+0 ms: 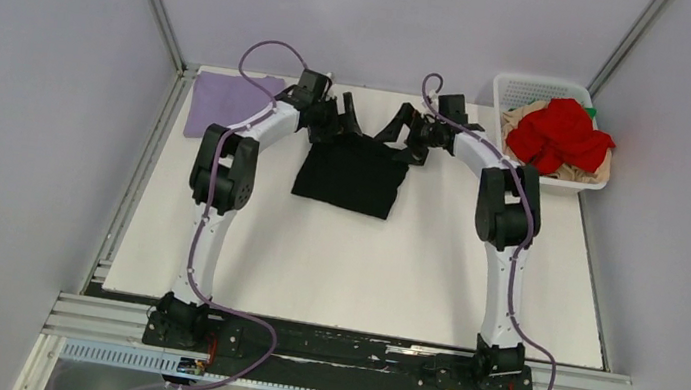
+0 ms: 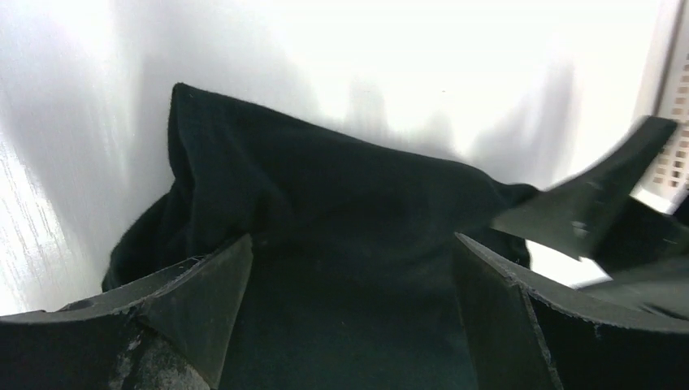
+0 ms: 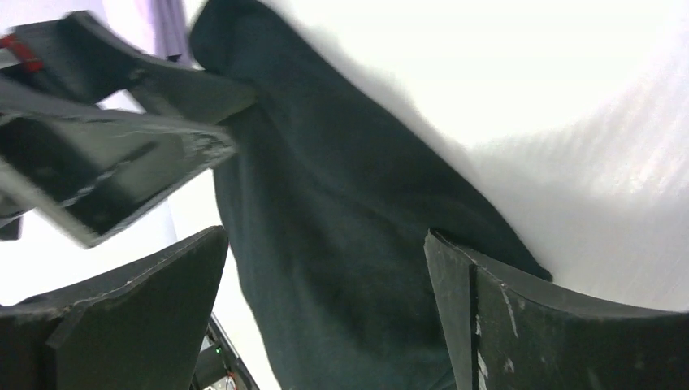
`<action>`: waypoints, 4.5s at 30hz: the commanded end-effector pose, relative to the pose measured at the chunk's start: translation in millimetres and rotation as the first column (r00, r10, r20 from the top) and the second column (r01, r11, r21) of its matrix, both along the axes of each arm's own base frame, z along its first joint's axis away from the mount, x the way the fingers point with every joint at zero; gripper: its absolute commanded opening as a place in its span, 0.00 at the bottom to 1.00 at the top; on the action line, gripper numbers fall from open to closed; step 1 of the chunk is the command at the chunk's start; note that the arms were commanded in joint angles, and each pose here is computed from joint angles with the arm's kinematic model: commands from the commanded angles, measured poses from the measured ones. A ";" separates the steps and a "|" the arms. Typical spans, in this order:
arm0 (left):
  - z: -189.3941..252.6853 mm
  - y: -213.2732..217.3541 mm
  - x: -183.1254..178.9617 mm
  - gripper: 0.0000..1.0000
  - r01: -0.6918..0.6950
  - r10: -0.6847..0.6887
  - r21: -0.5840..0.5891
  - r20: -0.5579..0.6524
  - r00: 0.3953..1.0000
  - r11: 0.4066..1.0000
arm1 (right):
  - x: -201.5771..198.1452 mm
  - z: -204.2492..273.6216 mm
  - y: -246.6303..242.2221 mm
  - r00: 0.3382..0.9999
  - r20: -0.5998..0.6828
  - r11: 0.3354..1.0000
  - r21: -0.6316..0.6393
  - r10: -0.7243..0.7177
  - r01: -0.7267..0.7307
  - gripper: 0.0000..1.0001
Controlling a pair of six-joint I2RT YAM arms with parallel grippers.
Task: Fold and stack the t-shirts
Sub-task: Smooth out wrinkles on the folded tshirt, then put the neatly folded tshirt into the corner of the board with the left arm
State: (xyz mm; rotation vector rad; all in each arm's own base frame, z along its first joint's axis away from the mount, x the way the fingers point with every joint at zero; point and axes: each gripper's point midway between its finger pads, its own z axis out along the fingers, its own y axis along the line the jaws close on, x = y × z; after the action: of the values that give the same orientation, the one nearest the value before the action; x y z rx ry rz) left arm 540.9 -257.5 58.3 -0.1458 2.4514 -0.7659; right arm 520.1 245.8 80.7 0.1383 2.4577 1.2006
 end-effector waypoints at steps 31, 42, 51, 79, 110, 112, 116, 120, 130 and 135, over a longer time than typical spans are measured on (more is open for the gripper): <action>53.2 45.4 -200.3 1.00 -0.017 0.022 0.084 -0.057 0.998 0.996 | -188.5 37.2 6.8 0.982 0.000 0.980 0.070 0.188 -0.188 1.00; -11.7 46.3 -194.1 1.00 -0.064 0.081 0.103 -0.170 0.982 0.993 | -217.8 -78.2 -22.7 0.966 -0.247 0.988 -0.118 0.072 -0.104 1.00; -41.2 38.0 -181.2 0.82 -0.070 0.091 0.110 -0.201 0.975 0.991 | -205.5 2.1 -16.1 0.994 -0.027 0.992 -0.057 0.109 -0.111 1.00; 101.7 153.3 -9.4 0.00 -0.313 0.032 0.756 0.361 0.932 0.575 | -168.1 87.5 -152.7 0.816 0.461 0.798 -0.311 -0.348 0.516 1.00; 204.1 287.5 64.6 0.00 -0.503 0.084 0.722 0.531 0.843 0.476 | -156.9 56.5 -168.7 0.832 0.431 0.735 -0.425 -0.349 0.529 1.00; 187.0 301.4 68.1 0.00 -0.505 0.121 0.722 0.514 0.849 0.473 | -156.2 54.8 -167.7 0.836 0.426 0.738 -0.427 -0.347 0.523 1.00; 151.7 326.9 75.5 0.00 -0.507 0.192 0.707 0.480 0.856 0.493 | -154.4 53.8 -169.4 0.834 0.427 0.730 -0.435 -0.349 0.528 1.00; 128.4 355.2 85.3 0.02 -0.534 0.243 0.688 0.480 0.843 0.492 | -152.1 53.1 -171.1 0.832 0.428 0.721 -0.443 -0.352 0.533 1.00; 83.9 406.9 97.1 0.05 -0.571 0.336 0.675 0.462 0.821 0.467 | -147.1 44.5 -173.9 0.839 0.398 0.702 -0.472 -0.371 0.534 1.00; 76.2 419.2 94.5 0.15 -0.589 0.367 0.675 0.462 0.807 0.445 | -142.3 42.4 -172.7 0.841 0.386 0.701 -0.474 -0.378 0.533 1.00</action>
State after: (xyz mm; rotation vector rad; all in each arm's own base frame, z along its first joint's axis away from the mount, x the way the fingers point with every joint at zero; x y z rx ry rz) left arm 619.2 142.2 97.4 -0.2633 2.2321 0.5772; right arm 363.5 75.6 107.2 0.3553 2.2773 0.2319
